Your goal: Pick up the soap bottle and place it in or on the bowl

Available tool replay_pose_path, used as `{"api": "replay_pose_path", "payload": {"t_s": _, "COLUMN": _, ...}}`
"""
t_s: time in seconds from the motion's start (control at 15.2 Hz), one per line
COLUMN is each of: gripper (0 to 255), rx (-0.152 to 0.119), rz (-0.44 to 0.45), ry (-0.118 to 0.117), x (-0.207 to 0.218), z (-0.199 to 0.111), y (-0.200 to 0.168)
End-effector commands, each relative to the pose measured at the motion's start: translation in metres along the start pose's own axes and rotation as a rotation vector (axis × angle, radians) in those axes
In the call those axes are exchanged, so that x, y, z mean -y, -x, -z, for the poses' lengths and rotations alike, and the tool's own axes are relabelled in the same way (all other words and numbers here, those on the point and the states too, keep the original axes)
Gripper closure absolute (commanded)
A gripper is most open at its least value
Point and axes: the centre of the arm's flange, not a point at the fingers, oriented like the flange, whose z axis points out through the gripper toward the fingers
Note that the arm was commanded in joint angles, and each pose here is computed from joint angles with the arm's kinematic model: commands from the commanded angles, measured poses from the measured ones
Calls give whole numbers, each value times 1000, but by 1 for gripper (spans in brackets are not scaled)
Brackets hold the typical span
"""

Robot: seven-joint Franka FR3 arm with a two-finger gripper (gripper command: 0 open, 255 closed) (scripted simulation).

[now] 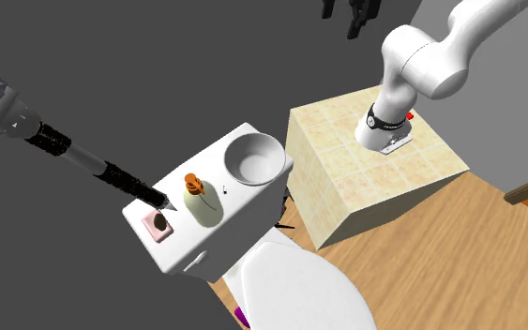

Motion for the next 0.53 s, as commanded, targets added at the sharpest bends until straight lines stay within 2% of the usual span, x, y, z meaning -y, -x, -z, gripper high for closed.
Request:
{"api": "replay_pose_path", "payload": {"t_s": 0.0, "gripper": 0, "rx": 0, "rz": 0, "ry": 0, "x": 0, "z": 0, "y": 0}}
{"api": "replay_pose_path", "payload": {"t_s": 0.46, "gripper": 0, "rx": -12, "rz": -23, "ry": 20, "x": 29, "z": -38, "y": -78}}
